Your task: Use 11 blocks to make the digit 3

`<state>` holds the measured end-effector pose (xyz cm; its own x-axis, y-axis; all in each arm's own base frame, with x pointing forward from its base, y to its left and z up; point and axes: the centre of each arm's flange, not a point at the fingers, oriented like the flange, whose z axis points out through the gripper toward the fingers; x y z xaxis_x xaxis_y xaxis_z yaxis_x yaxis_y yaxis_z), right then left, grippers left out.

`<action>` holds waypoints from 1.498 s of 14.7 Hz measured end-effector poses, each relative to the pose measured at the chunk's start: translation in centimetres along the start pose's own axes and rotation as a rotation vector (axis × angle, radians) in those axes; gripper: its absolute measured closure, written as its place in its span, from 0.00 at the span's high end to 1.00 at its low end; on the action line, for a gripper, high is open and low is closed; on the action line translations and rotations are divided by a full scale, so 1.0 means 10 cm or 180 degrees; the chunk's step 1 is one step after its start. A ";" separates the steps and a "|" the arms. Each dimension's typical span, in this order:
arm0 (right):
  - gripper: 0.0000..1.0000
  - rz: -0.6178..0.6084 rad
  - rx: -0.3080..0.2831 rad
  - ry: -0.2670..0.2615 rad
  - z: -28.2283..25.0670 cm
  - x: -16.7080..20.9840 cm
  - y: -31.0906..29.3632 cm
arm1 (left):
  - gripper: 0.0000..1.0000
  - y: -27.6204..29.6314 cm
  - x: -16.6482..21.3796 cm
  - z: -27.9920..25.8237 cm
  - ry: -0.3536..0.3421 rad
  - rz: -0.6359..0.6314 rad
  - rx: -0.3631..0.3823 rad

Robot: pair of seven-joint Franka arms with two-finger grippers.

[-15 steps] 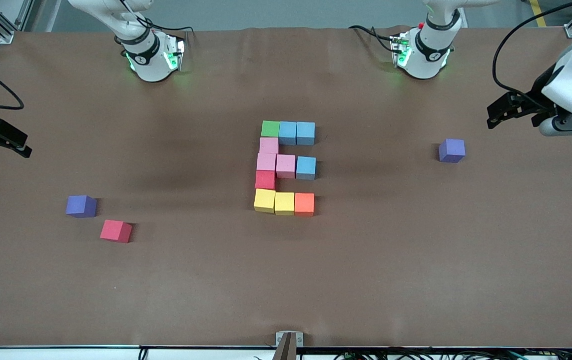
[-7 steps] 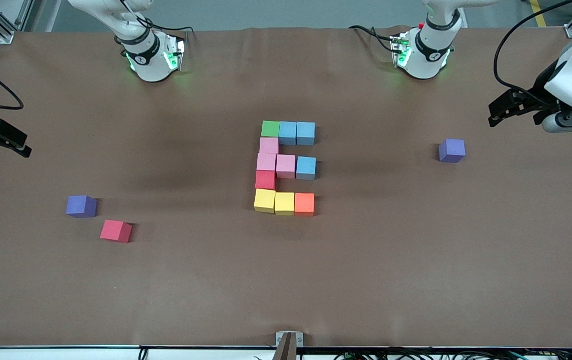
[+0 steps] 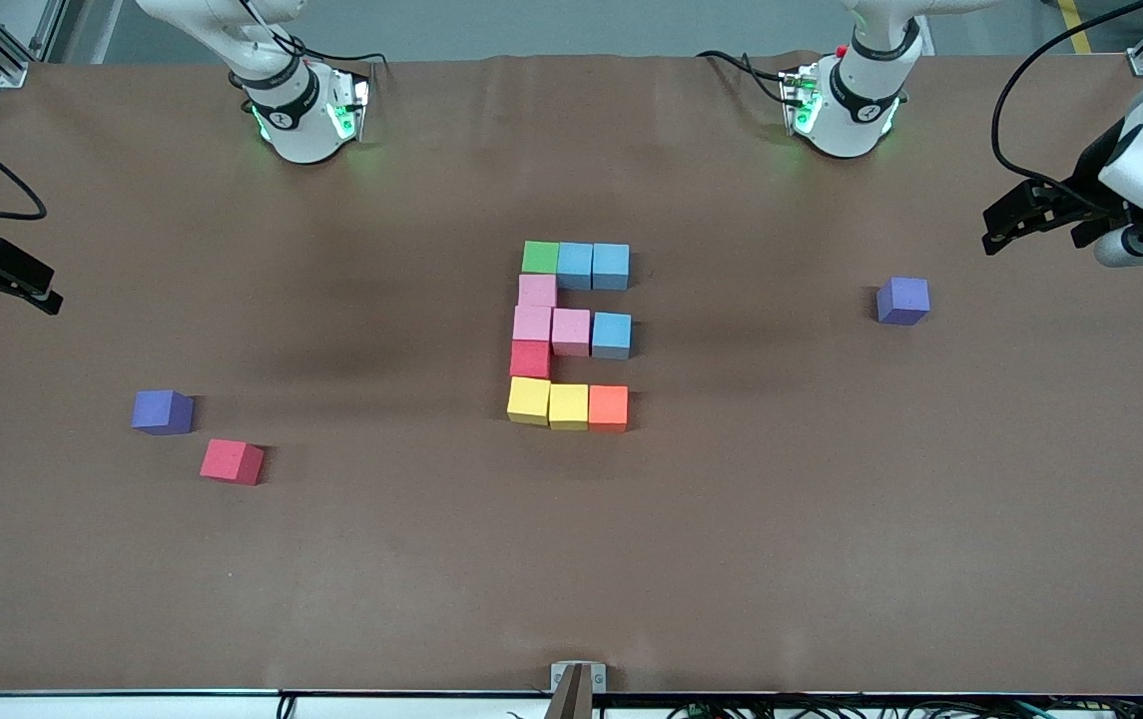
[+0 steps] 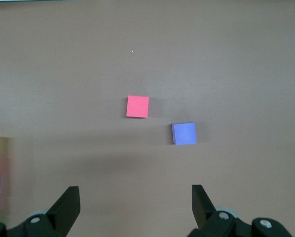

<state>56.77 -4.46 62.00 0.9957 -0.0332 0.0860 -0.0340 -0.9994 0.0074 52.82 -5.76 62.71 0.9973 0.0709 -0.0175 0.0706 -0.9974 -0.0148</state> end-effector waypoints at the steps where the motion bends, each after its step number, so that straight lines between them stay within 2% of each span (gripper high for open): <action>1: 1.00 0.0001 0.0000 0.0000 0.00 0.00 0.00 | 1.00 -0.01 0.00 0.00 0.0005 -0.0003 0.0020; 22: 1.00 0.0009 -0.0001 -0.0007 0.01 0.00 0.02 | 1.00 0.00 0.03 0.05 -0.0027 0.0002 0.0034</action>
<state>56.75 -4.63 61.93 0.9958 -0.0362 0.0840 -0.0369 -0.9993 0.0073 53.08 -5.75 62.21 0.9972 0.0706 -0.0261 0.0699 -0.9972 -0.0256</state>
